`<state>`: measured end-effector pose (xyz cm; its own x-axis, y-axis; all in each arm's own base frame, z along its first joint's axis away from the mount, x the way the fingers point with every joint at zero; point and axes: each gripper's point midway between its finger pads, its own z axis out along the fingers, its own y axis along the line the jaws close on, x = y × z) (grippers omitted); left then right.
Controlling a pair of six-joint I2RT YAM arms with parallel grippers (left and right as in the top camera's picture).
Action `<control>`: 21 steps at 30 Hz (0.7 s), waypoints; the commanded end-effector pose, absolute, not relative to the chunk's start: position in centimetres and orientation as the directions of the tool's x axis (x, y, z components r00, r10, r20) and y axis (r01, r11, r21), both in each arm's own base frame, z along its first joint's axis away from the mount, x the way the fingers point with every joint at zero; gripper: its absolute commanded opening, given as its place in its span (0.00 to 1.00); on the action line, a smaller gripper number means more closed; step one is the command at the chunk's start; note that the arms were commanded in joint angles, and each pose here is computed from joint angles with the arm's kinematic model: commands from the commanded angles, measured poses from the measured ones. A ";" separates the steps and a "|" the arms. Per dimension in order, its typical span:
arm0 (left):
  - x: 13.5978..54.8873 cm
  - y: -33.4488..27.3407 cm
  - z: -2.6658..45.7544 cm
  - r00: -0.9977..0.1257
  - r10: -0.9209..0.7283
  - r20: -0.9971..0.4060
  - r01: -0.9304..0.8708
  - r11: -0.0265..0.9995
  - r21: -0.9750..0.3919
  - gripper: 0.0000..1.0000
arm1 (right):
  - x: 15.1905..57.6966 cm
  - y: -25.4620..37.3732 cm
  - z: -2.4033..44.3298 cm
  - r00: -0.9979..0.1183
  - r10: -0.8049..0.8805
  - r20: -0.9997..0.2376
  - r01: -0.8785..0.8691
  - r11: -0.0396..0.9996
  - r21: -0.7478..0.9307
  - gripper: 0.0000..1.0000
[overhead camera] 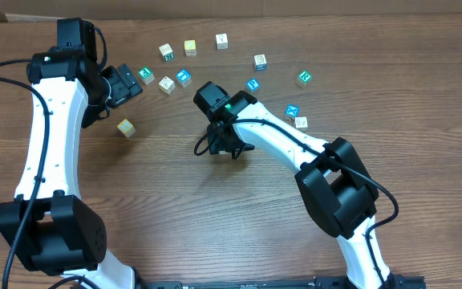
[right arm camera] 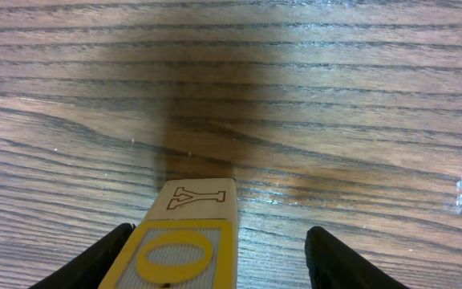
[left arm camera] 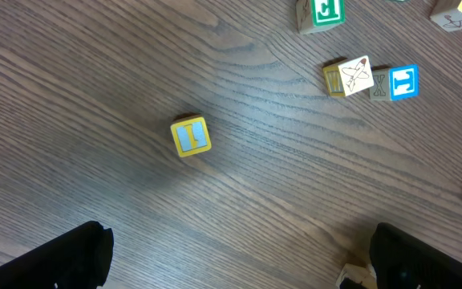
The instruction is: Form a tower
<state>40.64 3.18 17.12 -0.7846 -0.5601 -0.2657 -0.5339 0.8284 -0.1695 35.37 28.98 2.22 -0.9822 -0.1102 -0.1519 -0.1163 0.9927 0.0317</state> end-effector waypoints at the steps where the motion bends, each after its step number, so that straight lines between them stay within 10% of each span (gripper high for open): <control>1: 40.7 3.2 16.6 -0.798 -0.543 -0.260 -0.521 0.840 -0.153 1.00 | 35.5 29.1 3.7 -0.977 -0.106 -0.185 -0.116 0.992 0.043 0.62; 21: 40.7 3.2 16.6 -0.798 -0.543 -0.260 -0.521 0.840 -0.153 1.00 | 35.5 29.1 3.6 -0.978 -0.107 -0.181 -0.116 0.992 0.041 0.60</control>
<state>40.64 3.18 17.12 -0.7846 -0.5601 -0.2657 -0.5339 0.8284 -0.1695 35.28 28.91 2.20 -0.9828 -0.1103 -0.1481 -0.1158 0.9928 0.0292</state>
